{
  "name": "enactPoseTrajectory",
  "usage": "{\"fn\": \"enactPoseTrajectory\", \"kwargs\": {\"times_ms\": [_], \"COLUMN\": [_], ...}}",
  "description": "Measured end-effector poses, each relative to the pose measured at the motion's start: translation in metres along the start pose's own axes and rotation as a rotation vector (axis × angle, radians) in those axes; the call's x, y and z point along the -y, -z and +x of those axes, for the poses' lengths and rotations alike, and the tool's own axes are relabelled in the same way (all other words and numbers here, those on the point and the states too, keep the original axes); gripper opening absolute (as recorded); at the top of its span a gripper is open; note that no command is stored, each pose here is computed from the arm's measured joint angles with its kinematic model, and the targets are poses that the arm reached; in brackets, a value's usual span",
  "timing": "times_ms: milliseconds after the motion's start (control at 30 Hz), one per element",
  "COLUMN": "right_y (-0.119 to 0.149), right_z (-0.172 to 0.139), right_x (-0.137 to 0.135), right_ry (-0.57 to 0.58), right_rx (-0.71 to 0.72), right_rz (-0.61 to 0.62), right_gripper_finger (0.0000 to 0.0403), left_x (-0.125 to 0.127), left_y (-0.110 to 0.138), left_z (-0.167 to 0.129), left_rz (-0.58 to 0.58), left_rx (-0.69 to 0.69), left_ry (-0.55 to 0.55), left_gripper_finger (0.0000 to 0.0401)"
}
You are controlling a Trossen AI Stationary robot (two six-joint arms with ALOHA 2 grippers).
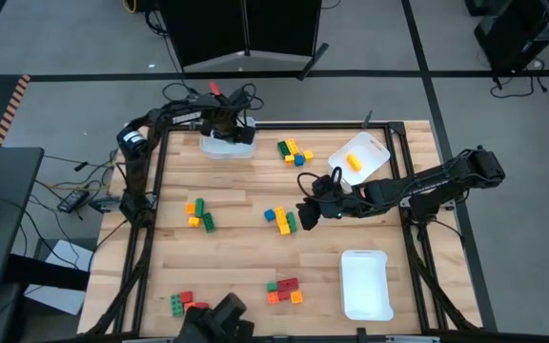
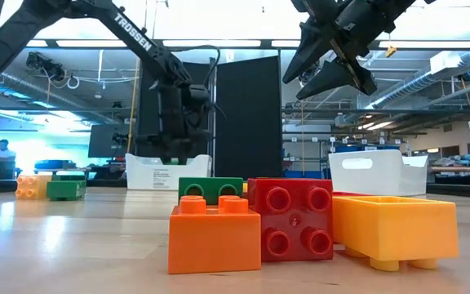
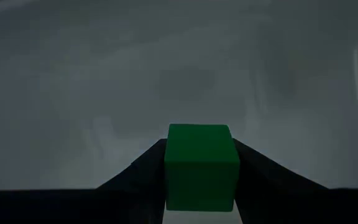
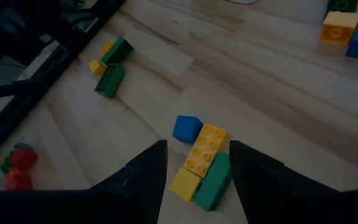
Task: Sort blocks by size
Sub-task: Put the green square block into the top left white bin
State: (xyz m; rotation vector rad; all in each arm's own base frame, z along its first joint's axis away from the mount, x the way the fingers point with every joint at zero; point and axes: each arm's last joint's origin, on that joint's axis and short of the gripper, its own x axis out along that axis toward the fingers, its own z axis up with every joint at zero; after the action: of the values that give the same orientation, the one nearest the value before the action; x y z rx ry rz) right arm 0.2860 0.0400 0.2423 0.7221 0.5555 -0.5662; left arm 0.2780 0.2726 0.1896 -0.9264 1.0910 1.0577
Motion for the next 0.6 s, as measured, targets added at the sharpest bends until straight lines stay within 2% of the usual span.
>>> {"fn": "enactPoseTrajectory", "kwargs": {"times_ms": [433, 600], "right_y": [0.0000, -0.0001], "right_z": [0.0000, 0.0000], "right_x": [0.0001, 0.0001], "right_ry": [0.000, 0.003], "right_rx": [0.000, 0.004], "right_rz": [0.001, 0.000], "right_gripper_finger": [0.0184, 0.0184], "left_x": [0.0024, 0.0023], "left_y": [-0.0047, -0.0047], "left_z": [-0.0007, -0.0007], "left_rz": [-0.004, -0.004], "left_rx": [0.046, 0.046], "left_ry": [0.031, 0.031], "left_gripper_finger": [0.0154, 0.0170]}}
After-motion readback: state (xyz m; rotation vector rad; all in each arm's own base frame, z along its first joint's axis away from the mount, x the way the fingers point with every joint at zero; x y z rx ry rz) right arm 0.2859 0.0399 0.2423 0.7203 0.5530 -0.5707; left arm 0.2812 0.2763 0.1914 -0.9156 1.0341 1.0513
